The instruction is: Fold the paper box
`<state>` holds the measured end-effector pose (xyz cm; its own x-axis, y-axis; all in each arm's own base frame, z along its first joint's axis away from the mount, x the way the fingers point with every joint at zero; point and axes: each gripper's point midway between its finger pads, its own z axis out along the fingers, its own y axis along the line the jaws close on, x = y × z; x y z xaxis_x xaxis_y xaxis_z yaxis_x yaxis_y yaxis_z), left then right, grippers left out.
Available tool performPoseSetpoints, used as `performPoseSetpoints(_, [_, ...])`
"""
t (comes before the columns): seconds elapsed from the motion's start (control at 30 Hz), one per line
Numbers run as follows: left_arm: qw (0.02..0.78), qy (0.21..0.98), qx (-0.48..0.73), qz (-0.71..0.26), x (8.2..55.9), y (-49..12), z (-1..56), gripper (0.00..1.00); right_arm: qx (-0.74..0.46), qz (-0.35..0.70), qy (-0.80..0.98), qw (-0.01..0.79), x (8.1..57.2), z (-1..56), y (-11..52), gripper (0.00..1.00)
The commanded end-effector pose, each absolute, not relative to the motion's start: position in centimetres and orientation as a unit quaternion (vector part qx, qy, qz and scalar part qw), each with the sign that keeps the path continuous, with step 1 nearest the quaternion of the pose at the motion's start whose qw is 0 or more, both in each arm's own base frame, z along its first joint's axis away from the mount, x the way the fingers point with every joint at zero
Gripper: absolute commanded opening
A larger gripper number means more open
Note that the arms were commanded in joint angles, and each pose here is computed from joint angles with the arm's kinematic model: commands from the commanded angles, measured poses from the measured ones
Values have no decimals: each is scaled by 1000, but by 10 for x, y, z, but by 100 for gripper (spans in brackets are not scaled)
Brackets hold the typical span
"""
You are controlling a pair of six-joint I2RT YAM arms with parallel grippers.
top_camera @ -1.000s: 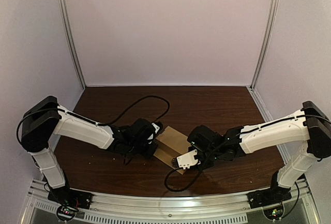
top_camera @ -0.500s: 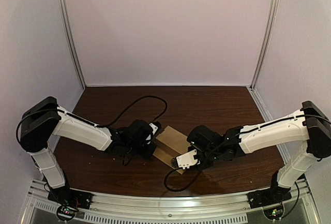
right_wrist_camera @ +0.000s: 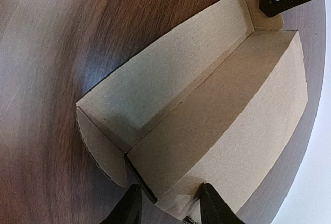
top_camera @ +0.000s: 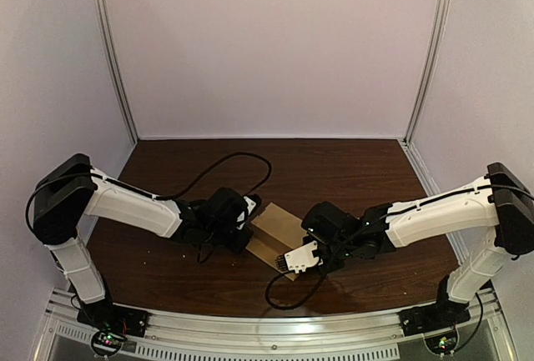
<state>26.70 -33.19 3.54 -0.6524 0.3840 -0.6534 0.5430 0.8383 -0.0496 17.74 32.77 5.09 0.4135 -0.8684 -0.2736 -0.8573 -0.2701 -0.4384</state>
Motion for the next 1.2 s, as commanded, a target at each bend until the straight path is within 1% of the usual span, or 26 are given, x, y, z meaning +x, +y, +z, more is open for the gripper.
performPoseSetpoints(0.0, [321, 899, 273, -122, 271, -341, 43, 0, -832, 16, 538, 134, 134, -1, 286, 39])
performPoseSetpoints(0.47, [295, 907, 284, -100, 275, -345, 44, 0, -834, 17, 535, 132, 133, -2, 286, 38])
performPoseSetpoints(0.73, [283, 911, 282, -102, 276, -345, 42, 0, -834, 16, 536, 129, 132, -3, 285, 38])
performPoseSetpoints(0.93, [280, 909, 290, -104, 274, -345, 37, 0, -844, -16, 519, 133, 145, 2, 277, 45])
performPoseSetpoints(1.17, [280, 909, 290, -106, 274, -345, 38, 0, -866, 2, 490, 95, 138, 5, 266, 54])
